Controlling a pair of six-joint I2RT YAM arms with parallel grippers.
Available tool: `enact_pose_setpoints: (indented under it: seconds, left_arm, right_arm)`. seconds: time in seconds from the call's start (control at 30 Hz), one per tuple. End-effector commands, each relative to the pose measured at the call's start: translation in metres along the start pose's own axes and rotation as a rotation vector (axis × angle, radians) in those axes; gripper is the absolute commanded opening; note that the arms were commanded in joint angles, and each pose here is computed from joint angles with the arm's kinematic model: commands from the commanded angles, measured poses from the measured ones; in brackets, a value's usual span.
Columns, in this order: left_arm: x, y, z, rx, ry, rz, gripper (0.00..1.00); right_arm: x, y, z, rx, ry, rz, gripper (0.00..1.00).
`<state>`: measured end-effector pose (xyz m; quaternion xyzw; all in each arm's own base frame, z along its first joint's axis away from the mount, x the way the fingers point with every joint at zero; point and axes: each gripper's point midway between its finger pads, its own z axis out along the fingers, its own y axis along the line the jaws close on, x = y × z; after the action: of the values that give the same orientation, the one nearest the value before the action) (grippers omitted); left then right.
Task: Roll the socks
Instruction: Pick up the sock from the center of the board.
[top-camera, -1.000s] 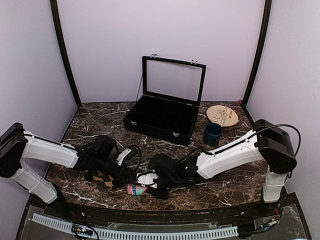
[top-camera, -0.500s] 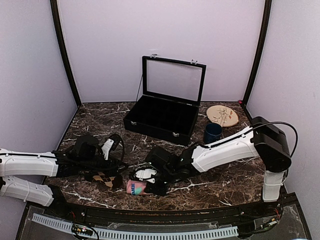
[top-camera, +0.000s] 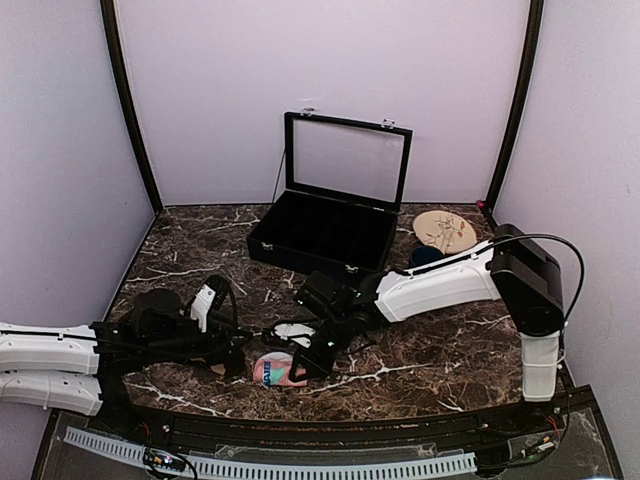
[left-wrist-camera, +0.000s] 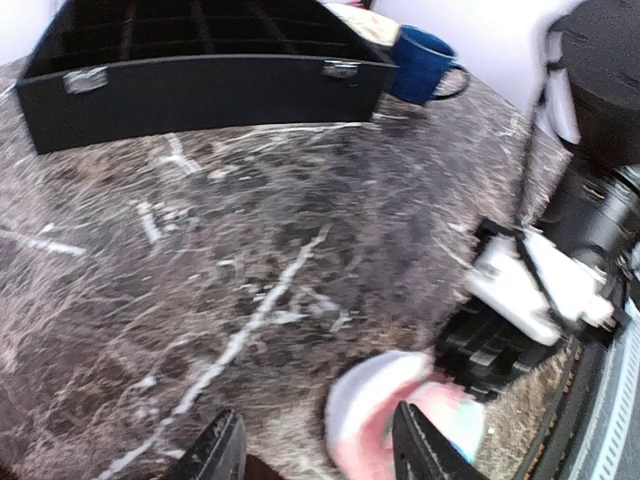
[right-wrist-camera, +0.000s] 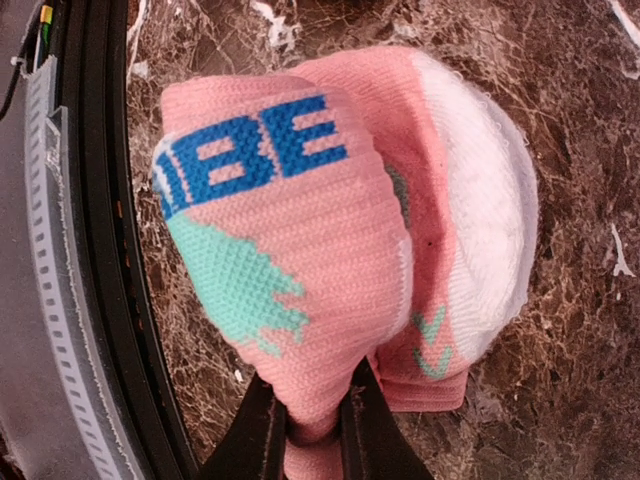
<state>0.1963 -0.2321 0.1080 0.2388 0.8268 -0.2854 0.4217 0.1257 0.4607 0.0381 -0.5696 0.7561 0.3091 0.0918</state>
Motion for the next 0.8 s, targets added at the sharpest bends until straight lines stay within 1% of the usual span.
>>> enact_pose_setpoints:
  seconds: [0.0, 0.17, 0.43, 0.6, 0.77]
  left_arm:
    - [-0.001, -0.017, 0.003, 0.004, -0.030, 0.152, 0.53]
    - [0.008, -0.038, 0.009, 0.034, -0.003, 0.279, 0.53]
    - [0.017, -0.066, 0.008, 0.086, 0.004, 0.422, 0.57]
    - [0.023, -0.085, 0.012, 0.117, 0.044, 0.535, 0.59]
    - [0.037, -0.097, 0.024, 0.131, 0.118, 0.642, 0.59]
  right_arm:
    - [0.018, -0.008, 0.004, -0.085, 0.067, 0.152, 0.00]
    - [0.016, -0.010, 0.003, -0.123, 0.071, 0.196, 0.00]
    - [0.017, -0.010, 0.005, -0.171, 0.082, 0.237, 0.00]
    - [0.019, -0.011, 0.006, -0.185, 0.097, 0.254, 0.00]
    - [0.019, -0.012, 0.005, -0.189, 0.104, 0.261, 0.00]
